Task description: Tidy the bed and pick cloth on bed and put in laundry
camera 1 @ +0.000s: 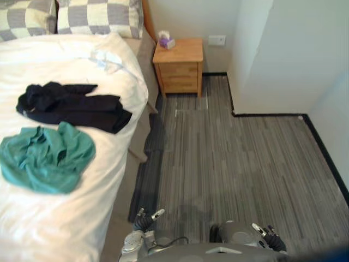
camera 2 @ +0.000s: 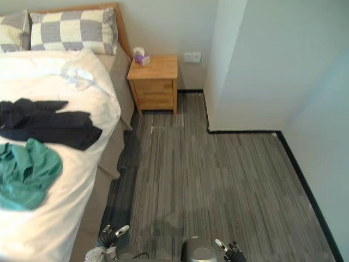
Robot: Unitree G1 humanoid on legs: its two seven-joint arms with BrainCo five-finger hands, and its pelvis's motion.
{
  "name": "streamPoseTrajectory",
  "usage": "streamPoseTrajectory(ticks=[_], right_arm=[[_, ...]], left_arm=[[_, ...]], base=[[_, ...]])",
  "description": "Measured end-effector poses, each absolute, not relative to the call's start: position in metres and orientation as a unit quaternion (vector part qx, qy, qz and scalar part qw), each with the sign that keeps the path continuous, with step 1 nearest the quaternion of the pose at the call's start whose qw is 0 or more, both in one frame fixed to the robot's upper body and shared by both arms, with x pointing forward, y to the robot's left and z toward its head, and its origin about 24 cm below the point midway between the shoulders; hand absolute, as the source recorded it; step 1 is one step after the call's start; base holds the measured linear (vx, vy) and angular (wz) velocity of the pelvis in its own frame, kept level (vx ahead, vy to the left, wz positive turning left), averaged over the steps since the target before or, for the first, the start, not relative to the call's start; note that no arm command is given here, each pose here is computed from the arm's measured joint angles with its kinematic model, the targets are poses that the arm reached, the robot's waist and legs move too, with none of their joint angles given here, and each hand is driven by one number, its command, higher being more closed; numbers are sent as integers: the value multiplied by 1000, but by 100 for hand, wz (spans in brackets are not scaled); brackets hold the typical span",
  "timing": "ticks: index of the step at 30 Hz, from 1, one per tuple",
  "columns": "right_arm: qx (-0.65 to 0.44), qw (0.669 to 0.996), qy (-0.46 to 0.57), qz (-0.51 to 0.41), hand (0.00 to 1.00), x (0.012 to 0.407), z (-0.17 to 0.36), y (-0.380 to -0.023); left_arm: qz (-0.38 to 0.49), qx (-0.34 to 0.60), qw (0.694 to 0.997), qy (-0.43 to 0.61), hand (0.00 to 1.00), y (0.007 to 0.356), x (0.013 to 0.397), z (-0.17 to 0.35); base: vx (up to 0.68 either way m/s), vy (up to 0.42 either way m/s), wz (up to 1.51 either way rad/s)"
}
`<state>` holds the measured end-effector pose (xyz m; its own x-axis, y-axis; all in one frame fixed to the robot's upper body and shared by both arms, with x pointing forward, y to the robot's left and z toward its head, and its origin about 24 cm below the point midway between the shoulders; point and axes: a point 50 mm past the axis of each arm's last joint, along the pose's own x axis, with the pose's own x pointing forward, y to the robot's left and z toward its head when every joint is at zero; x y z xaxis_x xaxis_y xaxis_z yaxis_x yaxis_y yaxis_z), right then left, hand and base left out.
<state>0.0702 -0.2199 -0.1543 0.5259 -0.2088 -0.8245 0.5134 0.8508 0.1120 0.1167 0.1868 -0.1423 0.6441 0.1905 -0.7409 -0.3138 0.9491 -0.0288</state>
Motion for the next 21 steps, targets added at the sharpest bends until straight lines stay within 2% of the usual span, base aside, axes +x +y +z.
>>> streamPoseTrajectory(ticks=[5,8,11,13,15,21], right_arm=[[186,872,418,-176,0,84,-152,-209],[192,879,412,-144,0,96,-151,-189],[192,875,420,-143,0,95,-153,-183],[177,874,427,-150,0,92,-154,-189],[176,873,427,-158,0,98,-154,-189],[158,889,391,-178,0,106,-147,-206]], left_arm=[[140,-81,909,384,0,186,123,-138],[139,-67,910,384,0,196,129,-136],[141,-65,903,400,0,200,129,-139],[122,-59,896,423,0,194,120,-144],[115,-38,892,435,0,204,120,-146],[82,-37,886,455,0,186,117,-152]], base=[[598,165,-58],[552,176,-12],[504,205,-2],[471,164,-2],[497,84,25],[373,-65,37]])
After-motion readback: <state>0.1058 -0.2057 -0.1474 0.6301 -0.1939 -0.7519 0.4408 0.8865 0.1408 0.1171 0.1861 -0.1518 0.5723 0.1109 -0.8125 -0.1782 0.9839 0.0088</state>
